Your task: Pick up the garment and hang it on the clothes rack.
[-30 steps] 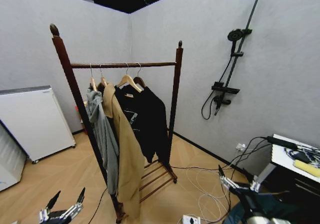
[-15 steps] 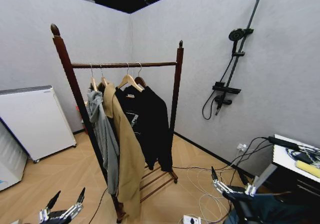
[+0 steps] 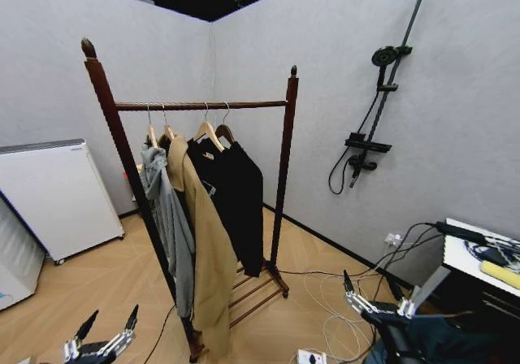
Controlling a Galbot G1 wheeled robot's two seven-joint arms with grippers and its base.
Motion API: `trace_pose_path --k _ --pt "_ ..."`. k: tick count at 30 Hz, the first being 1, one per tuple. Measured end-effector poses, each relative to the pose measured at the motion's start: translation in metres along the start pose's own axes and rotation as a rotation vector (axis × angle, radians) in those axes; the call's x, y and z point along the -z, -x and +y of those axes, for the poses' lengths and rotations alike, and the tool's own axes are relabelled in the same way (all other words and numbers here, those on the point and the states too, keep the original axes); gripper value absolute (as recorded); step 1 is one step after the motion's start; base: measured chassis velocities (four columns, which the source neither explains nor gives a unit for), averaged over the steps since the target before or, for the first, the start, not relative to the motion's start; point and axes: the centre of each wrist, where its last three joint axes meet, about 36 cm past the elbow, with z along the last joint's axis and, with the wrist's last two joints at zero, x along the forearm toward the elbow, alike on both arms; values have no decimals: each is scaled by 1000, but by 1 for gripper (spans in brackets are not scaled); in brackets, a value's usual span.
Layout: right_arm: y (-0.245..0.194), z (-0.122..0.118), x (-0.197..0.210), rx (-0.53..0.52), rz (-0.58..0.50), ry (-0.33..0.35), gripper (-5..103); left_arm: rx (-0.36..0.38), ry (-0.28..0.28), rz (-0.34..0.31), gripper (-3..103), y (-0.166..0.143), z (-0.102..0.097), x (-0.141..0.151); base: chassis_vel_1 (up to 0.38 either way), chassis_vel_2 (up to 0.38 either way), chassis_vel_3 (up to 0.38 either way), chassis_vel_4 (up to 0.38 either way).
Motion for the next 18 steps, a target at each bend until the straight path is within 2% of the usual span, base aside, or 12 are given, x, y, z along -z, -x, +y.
trace_pose_path --k 6,18 --pt "0 0 0 0 0 0 100 0 0 0 100 0 0 0 0 0 0 0" --pt "0 0 0 0 1 1 100 0 0 0 100 0 0 0 -68 -61 -69 -73"
